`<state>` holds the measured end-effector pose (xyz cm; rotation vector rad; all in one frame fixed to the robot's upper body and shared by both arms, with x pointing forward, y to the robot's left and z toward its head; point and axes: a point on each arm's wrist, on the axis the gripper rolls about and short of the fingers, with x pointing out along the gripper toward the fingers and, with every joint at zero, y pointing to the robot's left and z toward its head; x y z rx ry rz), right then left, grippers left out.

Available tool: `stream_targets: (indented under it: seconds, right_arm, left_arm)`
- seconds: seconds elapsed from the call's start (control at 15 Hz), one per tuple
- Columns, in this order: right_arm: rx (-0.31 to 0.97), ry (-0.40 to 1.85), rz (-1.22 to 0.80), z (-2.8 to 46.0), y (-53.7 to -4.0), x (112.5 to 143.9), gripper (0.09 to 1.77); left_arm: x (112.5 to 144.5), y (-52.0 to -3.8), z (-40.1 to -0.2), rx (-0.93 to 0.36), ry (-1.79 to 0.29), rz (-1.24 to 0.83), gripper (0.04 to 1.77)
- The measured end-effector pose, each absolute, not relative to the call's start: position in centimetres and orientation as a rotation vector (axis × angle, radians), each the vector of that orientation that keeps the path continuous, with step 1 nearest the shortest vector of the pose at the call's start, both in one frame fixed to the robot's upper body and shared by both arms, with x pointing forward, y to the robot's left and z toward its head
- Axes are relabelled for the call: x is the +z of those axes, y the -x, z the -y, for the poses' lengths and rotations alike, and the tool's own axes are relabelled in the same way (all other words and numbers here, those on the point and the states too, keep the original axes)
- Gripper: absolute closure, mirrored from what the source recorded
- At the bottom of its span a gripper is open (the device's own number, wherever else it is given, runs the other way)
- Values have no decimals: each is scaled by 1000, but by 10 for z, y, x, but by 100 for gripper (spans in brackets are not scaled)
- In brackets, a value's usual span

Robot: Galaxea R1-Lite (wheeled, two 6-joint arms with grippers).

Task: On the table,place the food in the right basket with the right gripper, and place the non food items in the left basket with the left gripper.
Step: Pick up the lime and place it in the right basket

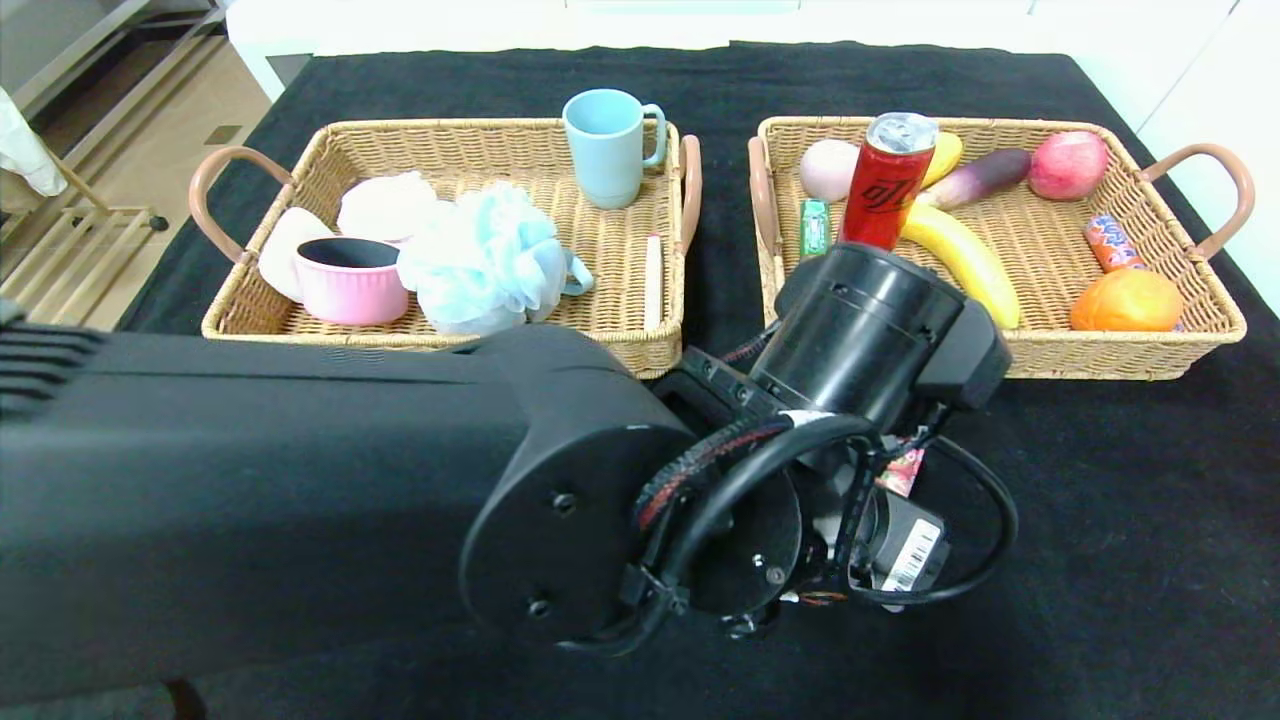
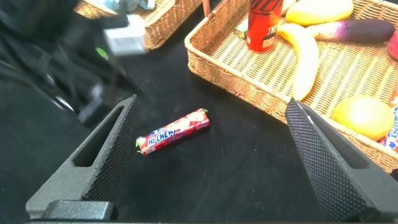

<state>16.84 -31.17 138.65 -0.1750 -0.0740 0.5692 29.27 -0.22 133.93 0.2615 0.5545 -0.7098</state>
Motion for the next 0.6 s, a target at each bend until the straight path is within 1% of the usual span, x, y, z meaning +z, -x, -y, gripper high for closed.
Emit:
stream_targets:
  seconds: [0.2, 0.47, 0.6]
  right_arm:
    - [571, 175, 63, 311, -171, 1385, 15]
    - [571, 173, 34, 310, -178, 1382, 15]
    - [570, 173, 21, 309, -181, 1380, 15]
  left_arm:
    - [1358, -285, -17, -614, -272, -539, 24]
    - [1387, -287, -45, -492, -199, -471, 18]
    - [1394, -291, -65, -412, -179, -488, 16]
